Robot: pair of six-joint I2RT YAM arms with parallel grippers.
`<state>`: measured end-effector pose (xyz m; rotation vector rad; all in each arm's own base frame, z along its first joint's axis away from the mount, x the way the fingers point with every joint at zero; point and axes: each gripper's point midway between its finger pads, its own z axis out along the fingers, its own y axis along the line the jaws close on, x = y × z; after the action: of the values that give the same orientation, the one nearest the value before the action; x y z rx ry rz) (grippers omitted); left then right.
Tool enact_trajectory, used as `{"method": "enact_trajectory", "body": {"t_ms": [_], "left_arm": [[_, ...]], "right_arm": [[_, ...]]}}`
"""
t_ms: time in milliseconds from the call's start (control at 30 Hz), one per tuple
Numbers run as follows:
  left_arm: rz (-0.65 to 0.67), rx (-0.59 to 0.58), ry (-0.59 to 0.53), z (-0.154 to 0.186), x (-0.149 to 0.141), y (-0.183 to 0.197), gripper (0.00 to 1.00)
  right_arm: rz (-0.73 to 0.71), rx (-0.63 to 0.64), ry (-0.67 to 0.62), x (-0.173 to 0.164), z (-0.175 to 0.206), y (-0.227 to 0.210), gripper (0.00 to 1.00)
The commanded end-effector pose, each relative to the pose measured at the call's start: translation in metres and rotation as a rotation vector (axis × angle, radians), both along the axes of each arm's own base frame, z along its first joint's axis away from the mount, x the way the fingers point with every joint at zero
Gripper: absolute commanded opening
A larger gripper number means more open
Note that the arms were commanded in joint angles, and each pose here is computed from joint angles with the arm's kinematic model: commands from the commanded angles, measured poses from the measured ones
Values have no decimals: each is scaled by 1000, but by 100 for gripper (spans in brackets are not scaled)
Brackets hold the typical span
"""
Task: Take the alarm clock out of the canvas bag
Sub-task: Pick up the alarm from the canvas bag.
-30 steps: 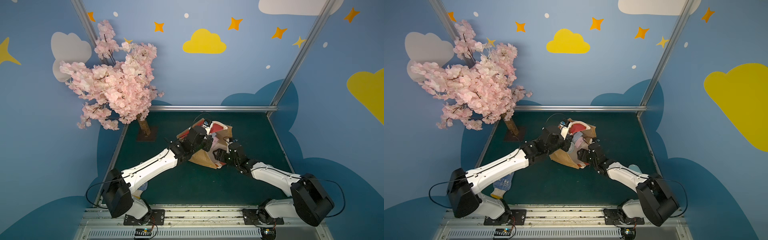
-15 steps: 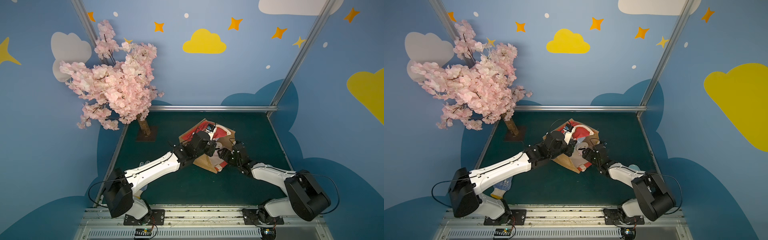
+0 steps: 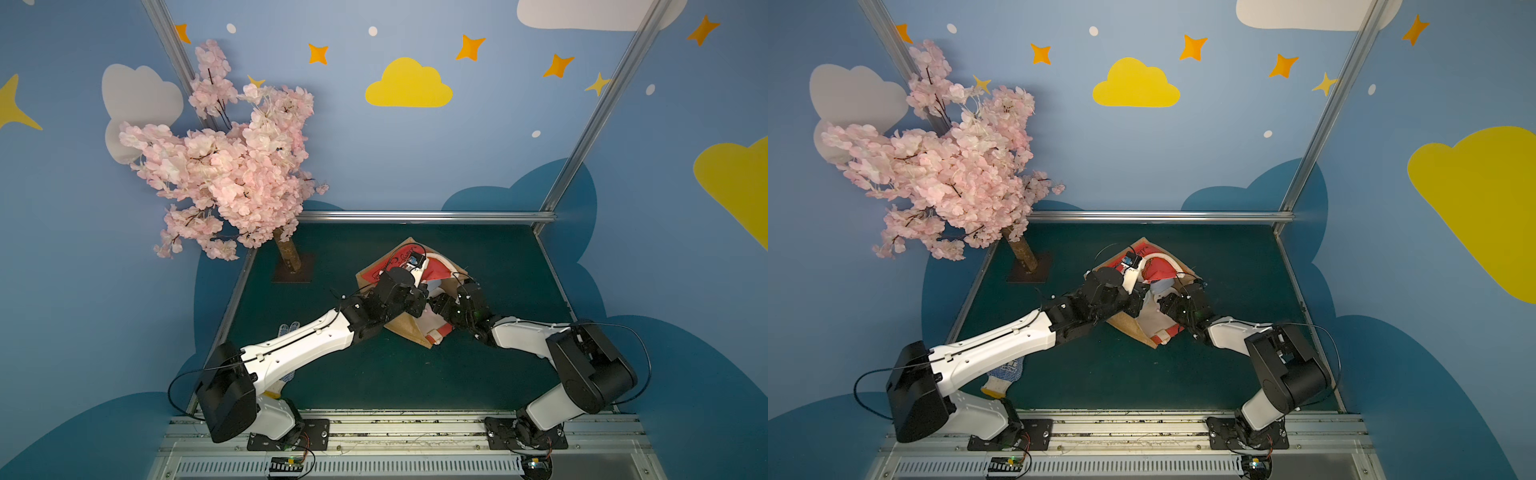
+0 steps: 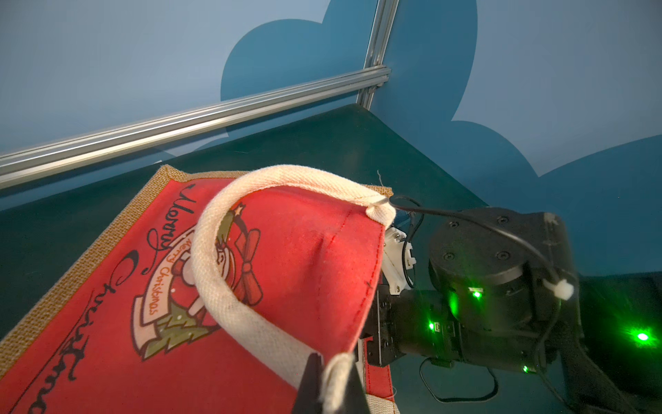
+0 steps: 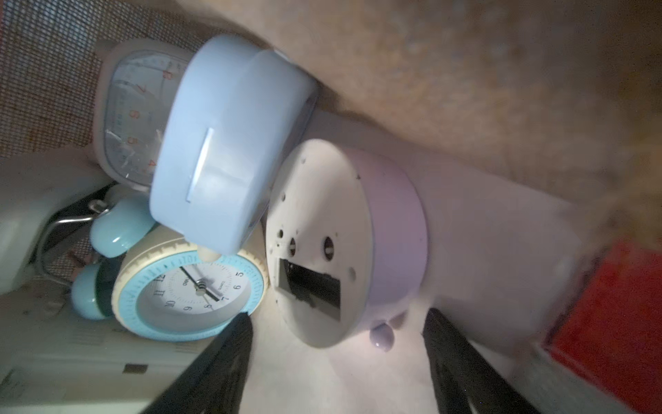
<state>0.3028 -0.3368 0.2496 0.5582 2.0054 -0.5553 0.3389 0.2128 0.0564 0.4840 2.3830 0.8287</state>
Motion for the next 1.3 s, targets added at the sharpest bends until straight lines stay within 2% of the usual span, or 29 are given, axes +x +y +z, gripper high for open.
{"method": "enact_trajectory", "body": {"t_ms": [0,67,200,400,500,600,767,867,1100,1267], "left_arm": [[-11,-42,-32,16,-7,3,3],[-7,-50,-34,16,-9,6,3],[-1,-55,-35,16,-13,12,3],[-5,-67,-11,10,-16,13,3],[8,-78,-5,10,-15,14,3],[1,-97,11,10,-16,9,4],[-7,-98,41,4,-13,1,4],[-3,-97,42,3,-11,-1,4],[-5,-93,44,-1,-9,-4,4],[-3,-88,44,-2,-8,-4,4]], "right_arm": [[-26,-11,46,1,-3,-8,76],[-33,-30,89,-2,-14,-13,76],[-73,-8,98,9,-16,-16,75],[-17,20,40,25,-8,-2,73],[-35,23,27,29,-9,-3,72],[-43,76,7,32,-8,2,66],[31,123,-21,35,7,28,53],[18,137,-26,32,15,33,46],[-39,224,-43,16,37,38,46],[-46,228,1,-4,37,33,46]]}}
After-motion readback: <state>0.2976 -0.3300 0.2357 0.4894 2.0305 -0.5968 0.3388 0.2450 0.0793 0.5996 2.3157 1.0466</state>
